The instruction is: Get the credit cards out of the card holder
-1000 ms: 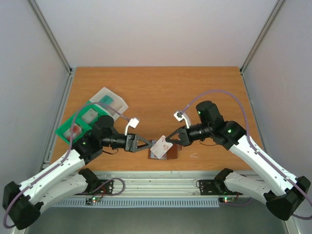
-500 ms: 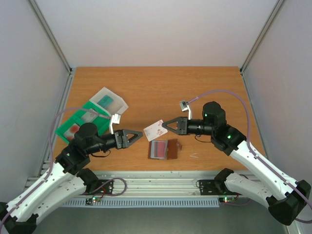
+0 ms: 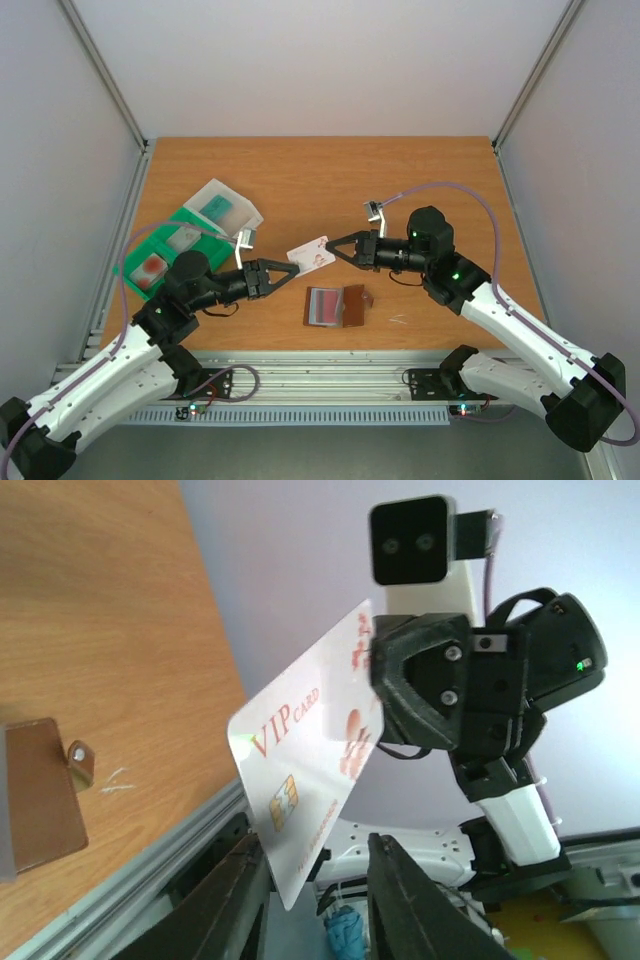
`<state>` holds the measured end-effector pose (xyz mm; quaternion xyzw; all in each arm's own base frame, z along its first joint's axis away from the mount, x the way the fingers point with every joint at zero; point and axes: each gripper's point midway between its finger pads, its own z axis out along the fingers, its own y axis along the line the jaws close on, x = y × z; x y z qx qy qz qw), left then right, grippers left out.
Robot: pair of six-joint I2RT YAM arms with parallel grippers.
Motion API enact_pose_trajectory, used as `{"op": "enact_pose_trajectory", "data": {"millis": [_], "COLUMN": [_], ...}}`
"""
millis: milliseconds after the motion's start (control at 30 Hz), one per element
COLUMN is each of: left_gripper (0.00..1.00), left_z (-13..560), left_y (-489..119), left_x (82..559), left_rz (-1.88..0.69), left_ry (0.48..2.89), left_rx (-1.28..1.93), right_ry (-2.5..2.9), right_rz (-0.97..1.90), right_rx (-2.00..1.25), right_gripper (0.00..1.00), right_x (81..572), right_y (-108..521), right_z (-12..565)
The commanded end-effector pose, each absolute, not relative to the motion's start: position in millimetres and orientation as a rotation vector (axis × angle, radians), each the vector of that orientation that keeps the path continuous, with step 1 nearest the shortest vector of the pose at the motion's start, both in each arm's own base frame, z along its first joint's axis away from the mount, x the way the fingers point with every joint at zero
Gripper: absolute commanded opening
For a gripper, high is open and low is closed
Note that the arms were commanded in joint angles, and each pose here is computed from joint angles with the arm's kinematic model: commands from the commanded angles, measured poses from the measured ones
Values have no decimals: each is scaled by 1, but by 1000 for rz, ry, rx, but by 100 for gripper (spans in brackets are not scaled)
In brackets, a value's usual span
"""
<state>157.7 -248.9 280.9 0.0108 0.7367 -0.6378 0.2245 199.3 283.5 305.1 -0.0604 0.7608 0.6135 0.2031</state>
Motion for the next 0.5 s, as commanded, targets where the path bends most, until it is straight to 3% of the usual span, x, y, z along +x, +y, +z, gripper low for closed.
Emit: {"op": "enact_pose_trajectory", "data": {"millis": [0,167,333,467], "left_gripper": [20,1,0,0], "left_z": [300,301,299,295], "left_y": [-252,-250,-247,-245], "left_x": [155,155,155,155], "left_rz": [-1815,-1812,-1787,-1748], "left_ry": [1940,1931,1934,1960], "left_rx": [82,77,68,76], "right_ry": [2075,2089,2107,2123], "right_rz": [1746,1735,1726,1699], "right_rx": [-150,-132,-121,-116], "right_gripper": [1,1,4,17], "right_x": [202,203,204,203], "right_y": [285,284,284,281], "right_z": [311,305,300,296]}}
